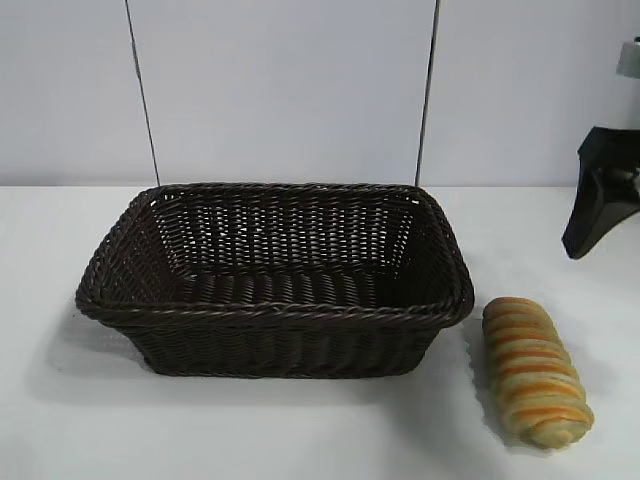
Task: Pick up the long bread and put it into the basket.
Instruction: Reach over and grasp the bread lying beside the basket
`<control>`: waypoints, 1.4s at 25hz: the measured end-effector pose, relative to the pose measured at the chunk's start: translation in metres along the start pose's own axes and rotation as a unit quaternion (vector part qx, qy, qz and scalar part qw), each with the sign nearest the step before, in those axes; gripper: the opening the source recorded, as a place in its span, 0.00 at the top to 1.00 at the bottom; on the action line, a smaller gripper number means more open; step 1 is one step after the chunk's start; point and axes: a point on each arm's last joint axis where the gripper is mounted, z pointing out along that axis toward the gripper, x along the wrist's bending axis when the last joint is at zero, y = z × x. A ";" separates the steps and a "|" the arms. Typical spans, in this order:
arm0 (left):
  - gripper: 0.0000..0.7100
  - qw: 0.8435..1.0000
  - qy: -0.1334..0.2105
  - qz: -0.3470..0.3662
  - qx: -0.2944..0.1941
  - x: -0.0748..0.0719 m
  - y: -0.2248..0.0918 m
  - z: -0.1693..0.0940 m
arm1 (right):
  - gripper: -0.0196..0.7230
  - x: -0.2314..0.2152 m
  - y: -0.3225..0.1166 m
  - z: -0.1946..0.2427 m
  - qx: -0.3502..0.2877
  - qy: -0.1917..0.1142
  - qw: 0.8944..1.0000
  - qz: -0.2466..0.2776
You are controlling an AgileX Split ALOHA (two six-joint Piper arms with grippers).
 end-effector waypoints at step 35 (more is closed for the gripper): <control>0.05 1.000 0.000 0.000 0.000 0.000 0.000 0.000 | 0.42 0.012 -0.008 0.075 0.051 -0.001 0.999 0.006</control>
